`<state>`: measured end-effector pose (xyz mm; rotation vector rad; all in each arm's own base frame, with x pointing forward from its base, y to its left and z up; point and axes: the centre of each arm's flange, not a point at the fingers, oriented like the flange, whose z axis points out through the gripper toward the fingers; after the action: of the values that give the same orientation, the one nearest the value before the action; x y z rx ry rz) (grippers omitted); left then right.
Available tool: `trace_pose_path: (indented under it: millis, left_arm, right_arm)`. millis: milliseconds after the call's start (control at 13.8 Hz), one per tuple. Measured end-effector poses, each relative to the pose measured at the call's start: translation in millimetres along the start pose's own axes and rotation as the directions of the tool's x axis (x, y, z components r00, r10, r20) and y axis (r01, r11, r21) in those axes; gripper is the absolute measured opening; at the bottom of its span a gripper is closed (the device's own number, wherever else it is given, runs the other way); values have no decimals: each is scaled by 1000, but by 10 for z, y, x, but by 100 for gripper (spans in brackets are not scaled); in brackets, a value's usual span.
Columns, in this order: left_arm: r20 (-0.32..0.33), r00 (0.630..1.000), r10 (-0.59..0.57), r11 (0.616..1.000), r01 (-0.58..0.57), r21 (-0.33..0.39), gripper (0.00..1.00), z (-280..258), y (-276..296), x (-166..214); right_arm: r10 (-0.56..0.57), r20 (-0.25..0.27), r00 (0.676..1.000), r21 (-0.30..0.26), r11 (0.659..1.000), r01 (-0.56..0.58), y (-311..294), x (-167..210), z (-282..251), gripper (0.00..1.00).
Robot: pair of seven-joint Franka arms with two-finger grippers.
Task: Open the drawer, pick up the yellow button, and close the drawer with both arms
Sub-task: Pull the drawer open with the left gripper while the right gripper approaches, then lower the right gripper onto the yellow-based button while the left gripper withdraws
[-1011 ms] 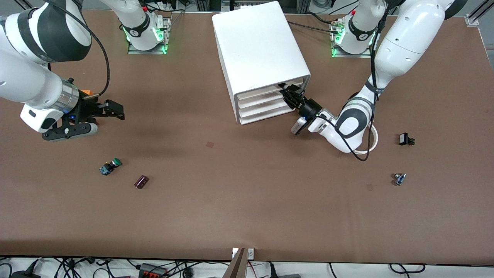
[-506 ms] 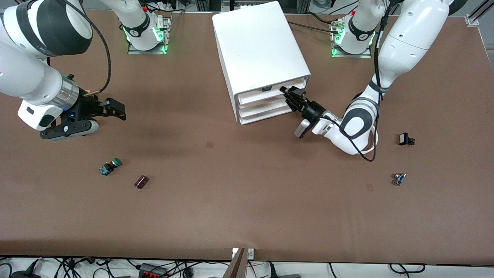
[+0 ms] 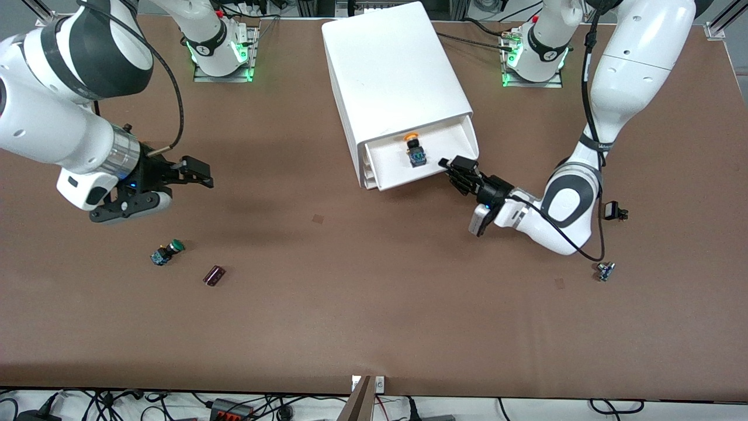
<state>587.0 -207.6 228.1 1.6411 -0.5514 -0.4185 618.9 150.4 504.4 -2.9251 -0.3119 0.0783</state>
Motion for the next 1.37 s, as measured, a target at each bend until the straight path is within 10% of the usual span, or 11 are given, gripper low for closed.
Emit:
trace_pose_path:
  millis: [361,1011,1373]
  left_arm:
    - [-14,1000,-8,1000,8,2,10,-174,-66,133]
    - [-100,991,-84,971,104,216,95,-958,141,250]
    - [-128,957,-260,887,289,361,100,-1168,795,274]
  right_arm:
    - [-100,-43,994,-1,995,100,-720,202,46,100]
    - [-120,-154,981,23,992,125,-2054,180,383,100]
    - [-155,-178,972,-34,988,152,-3099,-66,632,100]
